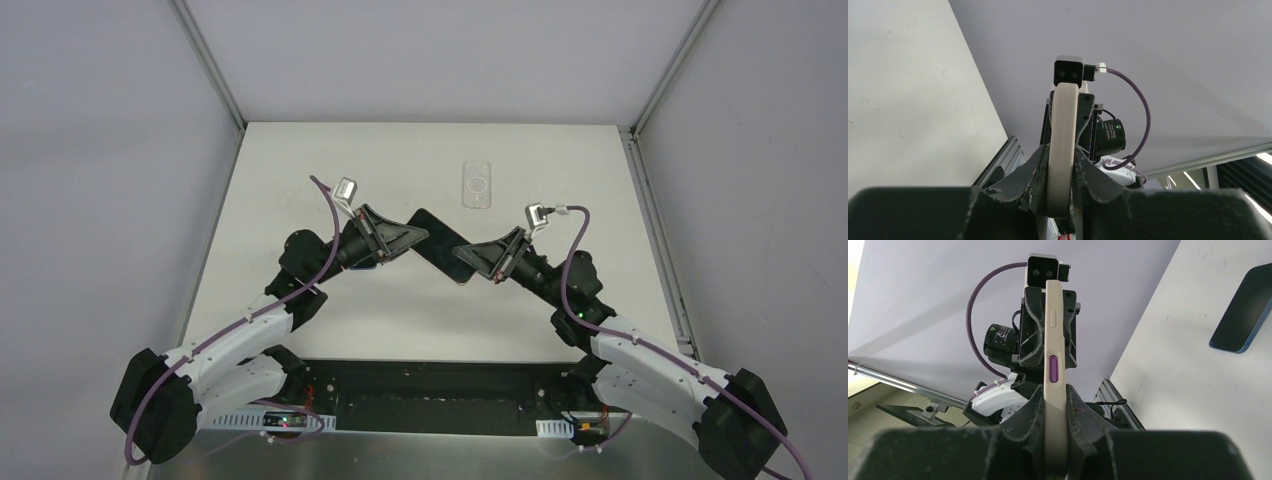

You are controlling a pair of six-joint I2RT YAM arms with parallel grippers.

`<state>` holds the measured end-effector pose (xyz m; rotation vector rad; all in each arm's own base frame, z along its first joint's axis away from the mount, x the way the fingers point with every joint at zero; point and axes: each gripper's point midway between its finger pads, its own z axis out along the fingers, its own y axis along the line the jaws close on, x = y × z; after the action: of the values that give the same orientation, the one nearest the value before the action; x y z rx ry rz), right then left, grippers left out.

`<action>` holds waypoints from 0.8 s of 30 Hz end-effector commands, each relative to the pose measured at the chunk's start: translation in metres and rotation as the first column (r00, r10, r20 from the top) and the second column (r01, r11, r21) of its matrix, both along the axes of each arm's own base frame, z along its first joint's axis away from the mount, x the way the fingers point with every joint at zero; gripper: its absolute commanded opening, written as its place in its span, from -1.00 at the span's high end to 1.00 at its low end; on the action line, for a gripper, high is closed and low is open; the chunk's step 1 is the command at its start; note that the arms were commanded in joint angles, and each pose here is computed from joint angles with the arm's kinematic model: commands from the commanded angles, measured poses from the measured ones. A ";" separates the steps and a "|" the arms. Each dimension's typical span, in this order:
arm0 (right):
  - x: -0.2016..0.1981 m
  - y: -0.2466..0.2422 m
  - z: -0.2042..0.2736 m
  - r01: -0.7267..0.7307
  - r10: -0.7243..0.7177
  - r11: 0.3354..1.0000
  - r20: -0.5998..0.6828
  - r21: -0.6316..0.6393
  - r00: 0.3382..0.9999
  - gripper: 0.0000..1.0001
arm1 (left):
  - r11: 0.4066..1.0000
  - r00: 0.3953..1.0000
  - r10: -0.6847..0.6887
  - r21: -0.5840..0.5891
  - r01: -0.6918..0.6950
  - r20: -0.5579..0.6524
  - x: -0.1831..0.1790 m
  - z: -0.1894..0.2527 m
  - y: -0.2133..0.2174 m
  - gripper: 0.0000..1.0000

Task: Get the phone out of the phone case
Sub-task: Adjust the phone.

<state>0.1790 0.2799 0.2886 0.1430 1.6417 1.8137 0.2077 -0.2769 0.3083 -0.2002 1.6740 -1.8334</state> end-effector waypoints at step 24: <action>-0.003 -0.006 0.035 0.009 -0.017 0.996 0.091 0.094 0.996 0.96 | 0.997 0.993 0.010 -0.073 -0.002 0.118 -0.010 0.040 0.003 1.00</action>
<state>0.1798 0.2806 0.2903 0.1569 1.6364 1.8297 0.2057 -0.2784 0.3099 -0.1876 1.6654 -1.8322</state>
